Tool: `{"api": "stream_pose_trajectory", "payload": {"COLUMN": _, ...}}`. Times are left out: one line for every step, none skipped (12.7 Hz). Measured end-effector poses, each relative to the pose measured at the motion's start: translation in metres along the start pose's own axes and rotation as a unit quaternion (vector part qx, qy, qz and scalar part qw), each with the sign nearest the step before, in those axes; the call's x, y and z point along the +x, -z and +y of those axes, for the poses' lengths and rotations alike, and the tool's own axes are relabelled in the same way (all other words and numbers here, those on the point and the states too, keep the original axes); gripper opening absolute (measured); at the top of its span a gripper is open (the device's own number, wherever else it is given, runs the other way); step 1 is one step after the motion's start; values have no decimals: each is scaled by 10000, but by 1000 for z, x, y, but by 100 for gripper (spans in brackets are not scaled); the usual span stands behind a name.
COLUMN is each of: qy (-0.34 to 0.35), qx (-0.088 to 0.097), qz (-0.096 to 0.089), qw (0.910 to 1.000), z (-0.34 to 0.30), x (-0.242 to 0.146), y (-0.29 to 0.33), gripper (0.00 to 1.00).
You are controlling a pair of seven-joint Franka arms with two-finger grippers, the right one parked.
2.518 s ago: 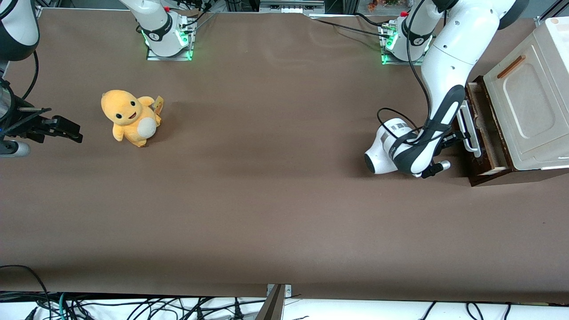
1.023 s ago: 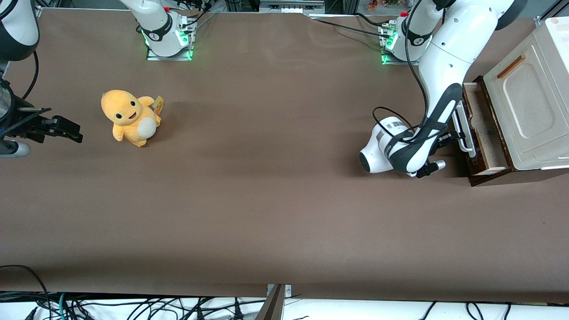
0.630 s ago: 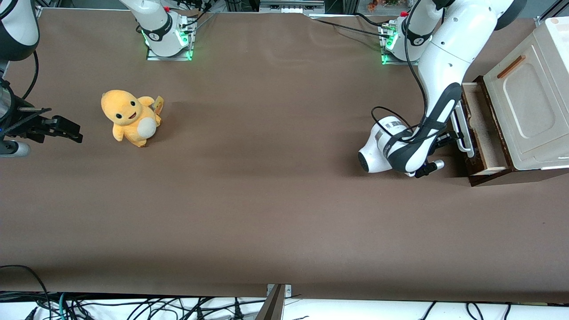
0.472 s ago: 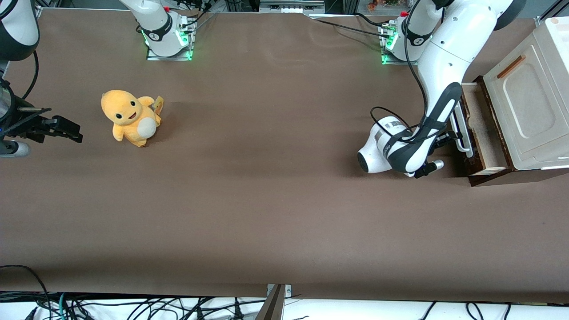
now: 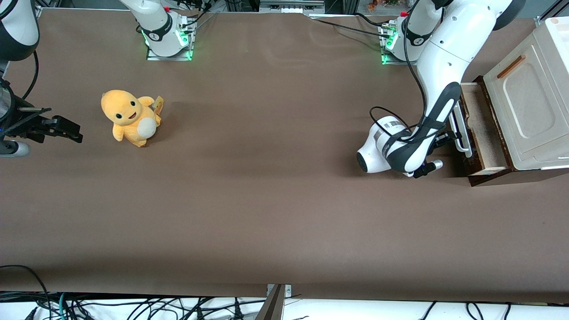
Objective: Open lower drawer with left arm only
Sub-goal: 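Pull the handle with the left gripper, sliding the drawer out of the cabinet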
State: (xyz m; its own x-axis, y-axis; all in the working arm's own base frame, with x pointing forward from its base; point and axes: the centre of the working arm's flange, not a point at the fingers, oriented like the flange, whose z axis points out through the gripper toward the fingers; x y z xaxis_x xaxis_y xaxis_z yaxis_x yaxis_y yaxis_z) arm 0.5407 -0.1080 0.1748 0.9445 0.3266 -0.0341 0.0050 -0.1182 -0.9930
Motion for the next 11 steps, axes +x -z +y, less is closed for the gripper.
{"api": "stream_pose_trajectory", "payload": {"qy": 1, "qx": -5, "qz": -6, "qw": 10000, "z": 0, "x": 0, "y": 0, "gripper": 19}}
{"api": "stream_pose_trajectory", "payload": {"qy": 2, "qx": -11, "qz": -14, "qw": 10000, "z": 0, "x": 0, "y": 0, "gripper": 19}}
{"api": "stream_pose_trajectory", "payload": {"qy": 3, "qx": -17, "qz": -20, "qw": 10000, "z": -1, "x": 0, "y": 0, "gripper": 19}}
{"api": "stream_pose_trajectory", "payload": {"qy": 2, "qx": -21, "qz": -24, "qw": 10000, "z": -1, "x": 0, "y": 1, "gripper": 19}}
{"api": "stream_pose_trajectory", "payload": {"qy": 2, "qx": -24, "qz": -28, "qw": 10000, "z": -1, "x": 1, "y": 1, "gripper": 19}}
{"api": "stream_pose_trajectory", "payload": {"qy": 3, "qx": -27, "qz": -30, "qw": 10000, "z": -1, "x": 1, "y": 1, "gripper": 19}}
{"api": "stream_pose_trajectory", "payload": {"qy": 3, "qx": -28, "qz": -32, "qw": 10000, "z": -1, "x": 1, "y": 1, "gripper": 19}}
{"api": "stream_pose_trajectory", "payload": {"qy": 3, "qx": -29, "qz": -33, "qw": 10000, "z": -1, "x": 1, "y": 1, "gripper": 19}}
{"api": "stream_pose_trajectory", "payload": {"qy": 3, "qx": -30, "qz": -34, "qw": 10000, "z": -1, "x": 1, "y": 1, "gripper": 19}}
{"api": "stream_pose_trajectory", "payload": {"qy": 1, "qx": -37, "qz": -45, "qw": 10000, "z": -1, "x": 1, "y": 1, "gripper": 19}}
{"api": "stream_pose_trajectory", "payload": {"qy": -23, "qx": -69, "qz": -117, "qw": 9999, "z": -2, "x": -1, "y": 3, "gripper": 19}}
